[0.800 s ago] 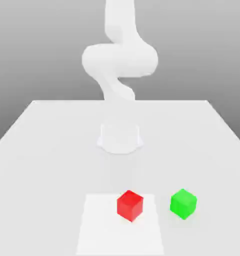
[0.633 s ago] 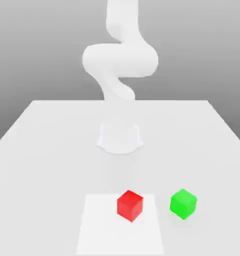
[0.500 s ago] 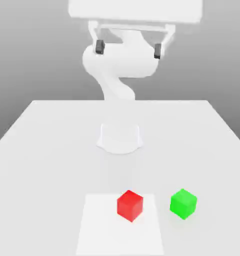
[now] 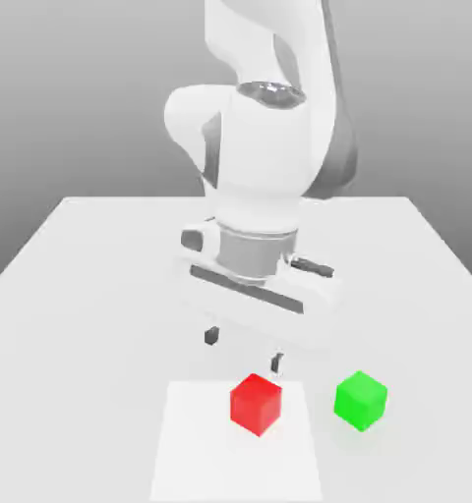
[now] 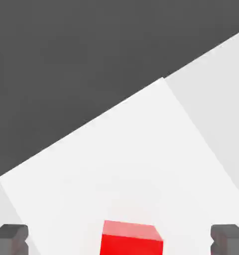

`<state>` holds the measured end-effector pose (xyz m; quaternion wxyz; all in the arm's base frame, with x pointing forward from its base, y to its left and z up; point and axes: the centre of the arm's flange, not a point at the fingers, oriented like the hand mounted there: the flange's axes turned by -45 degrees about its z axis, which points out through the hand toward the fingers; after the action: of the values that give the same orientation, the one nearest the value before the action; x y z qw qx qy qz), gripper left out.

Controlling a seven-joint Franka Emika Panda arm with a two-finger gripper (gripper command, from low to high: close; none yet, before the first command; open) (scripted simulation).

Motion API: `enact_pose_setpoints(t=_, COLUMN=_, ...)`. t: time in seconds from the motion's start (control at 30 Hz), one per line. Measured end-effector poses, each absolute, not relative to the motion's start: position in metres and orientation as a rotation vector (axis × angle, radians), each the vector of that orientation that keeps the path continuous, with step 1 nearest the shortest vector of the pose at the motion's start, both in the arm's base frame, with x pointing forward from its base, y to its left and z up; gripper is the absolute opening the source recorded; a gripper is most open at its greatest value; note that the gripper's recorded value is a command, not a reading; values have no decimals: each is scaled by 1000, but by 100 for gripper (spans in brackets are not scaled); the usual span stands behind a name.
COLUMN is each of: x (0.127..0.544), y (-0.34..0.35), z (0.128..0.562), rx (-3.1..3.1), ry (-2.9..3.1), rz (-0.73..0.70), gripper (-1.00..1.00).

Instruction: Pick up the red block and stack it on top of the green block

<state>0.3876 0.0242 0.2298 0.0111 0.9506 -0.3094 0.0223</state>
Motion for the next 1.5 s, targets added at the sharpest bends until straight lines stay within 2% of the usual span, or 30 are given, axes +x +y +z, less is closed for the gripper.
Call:
enact_pose_setpoints(t=0.1, x=377, y=30, z=210, rx=2969, ry=-1026, rz=15, gripper=0)
enact_pose_setpoints(t=0.63, x=376, y=28, z=148, rx=2966, ry=-1048, rz=5, gripper=0)
enact_pose_setpoints(t=0.67, x=374, y=27, z=144, rx=2965, ry=-1046, rz=2, gripper=-100)
enact_pose_setpoints(t=0.9, x=374, y=27, z=144, rx=2965, ry=-1047, rz=6, gripper=-100)
enact_pose_setpoints(t=1.5, x=375, y=29, z=210, rx=2966, ry=-1038, rz=6, gripper=-100)
